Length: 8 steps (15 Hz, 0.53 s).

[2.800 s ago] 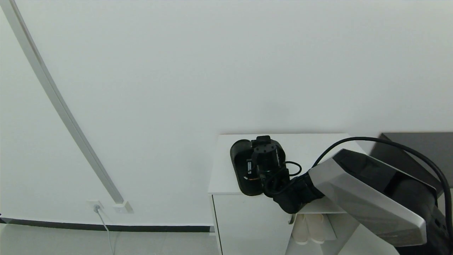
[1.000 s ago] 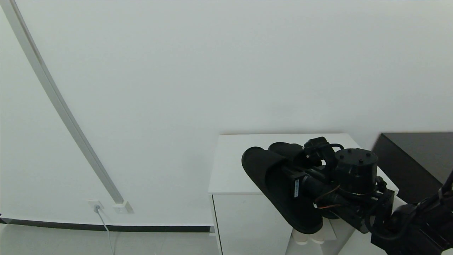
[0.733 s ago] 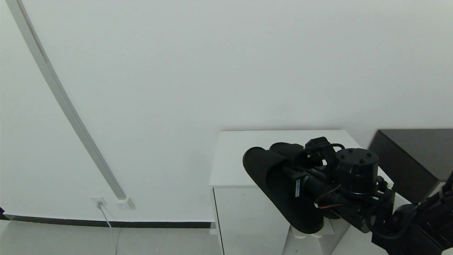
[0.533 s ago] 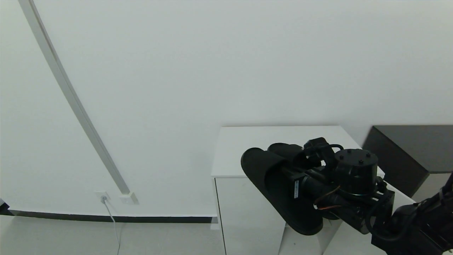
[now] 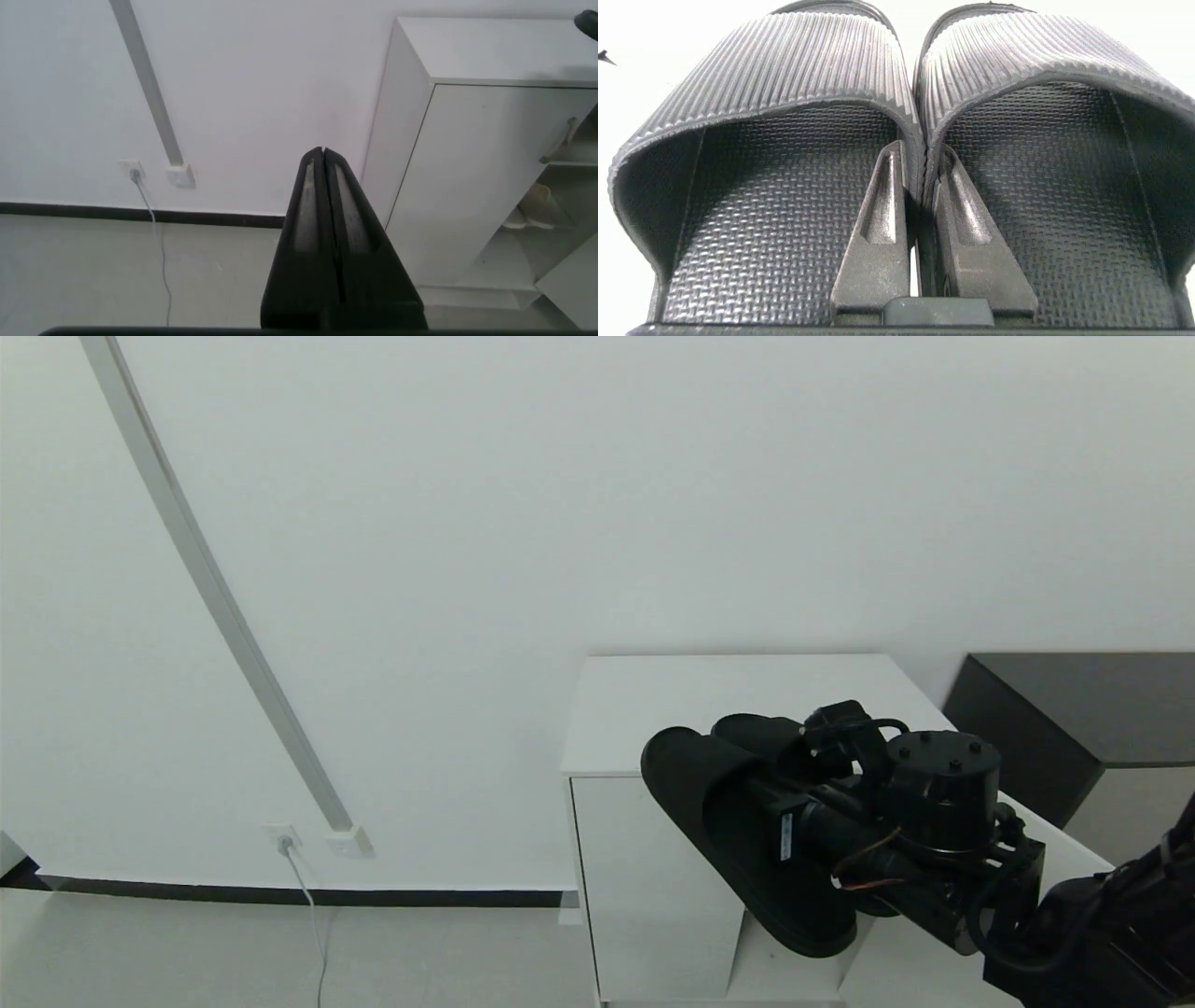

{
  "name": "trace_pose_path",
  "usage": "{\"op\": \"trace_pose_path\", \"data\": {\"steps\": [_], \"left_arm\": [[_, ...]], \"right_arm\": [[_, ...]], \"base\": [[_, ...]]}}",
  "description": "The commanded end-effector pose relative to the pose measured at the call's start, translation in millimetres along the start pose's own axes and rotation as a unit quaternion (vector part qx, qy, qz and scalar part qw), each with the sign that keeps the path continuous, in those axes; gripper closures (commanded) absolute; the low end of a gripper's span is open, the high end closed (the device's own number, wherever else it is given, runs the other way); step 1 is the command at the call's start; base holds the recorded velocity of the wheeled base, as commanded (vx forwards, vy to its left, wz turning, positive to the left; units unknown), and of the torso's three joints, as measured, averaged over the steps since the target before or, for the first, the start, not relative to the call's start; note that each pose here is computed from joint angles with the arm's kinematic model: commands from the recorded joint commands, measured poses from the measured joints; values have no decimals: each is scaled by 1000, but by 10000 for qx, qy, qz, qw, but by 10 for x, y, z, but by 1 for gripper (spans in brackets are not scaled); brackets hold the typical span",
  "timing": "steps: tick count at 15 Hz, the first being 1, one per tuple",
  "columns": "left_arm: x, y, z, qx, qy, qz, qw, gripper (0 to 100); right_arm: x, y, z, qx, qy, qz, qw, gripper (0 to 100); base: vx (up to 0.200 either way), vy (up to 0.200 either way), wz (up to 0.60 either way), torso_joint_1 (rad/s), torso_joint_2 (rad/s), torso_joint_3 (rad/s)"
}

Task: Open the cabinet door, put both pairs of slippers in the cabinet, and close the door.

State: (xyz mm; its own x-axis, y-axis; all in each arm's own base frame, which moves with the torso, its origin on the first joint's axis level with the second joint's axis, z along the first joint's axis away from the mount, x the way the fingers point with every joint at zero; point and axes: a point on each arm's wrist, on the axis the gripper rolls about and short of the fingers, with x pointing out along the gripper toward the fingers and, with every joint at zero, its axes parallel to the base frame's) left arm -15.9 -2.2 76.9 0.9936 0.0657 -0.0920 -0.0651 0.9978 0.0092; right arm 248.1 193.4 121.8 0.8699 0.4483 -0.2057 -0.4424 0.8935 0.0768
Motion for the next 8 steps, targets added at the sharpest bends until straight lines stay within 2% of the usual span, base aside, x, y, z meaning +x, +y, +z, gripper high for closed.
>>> {"op": "trace_pose_path", "data": {"steps": [1, 8], "left_arm": [[1, 0, 0, 2, 7, 7, 10000, 100], [1, 0, 0, 2, 7, 7, 10000, 100]], "right_arm": [[-3, 3, -24, -13, 40, 2, 10000, 100], [-20, 3, -37, -19, 62, -1, 10000, 100]], "base": [[0, 0, 0, 0, 0, 0], [0, 0, 0, 0, 0, 0]]}}
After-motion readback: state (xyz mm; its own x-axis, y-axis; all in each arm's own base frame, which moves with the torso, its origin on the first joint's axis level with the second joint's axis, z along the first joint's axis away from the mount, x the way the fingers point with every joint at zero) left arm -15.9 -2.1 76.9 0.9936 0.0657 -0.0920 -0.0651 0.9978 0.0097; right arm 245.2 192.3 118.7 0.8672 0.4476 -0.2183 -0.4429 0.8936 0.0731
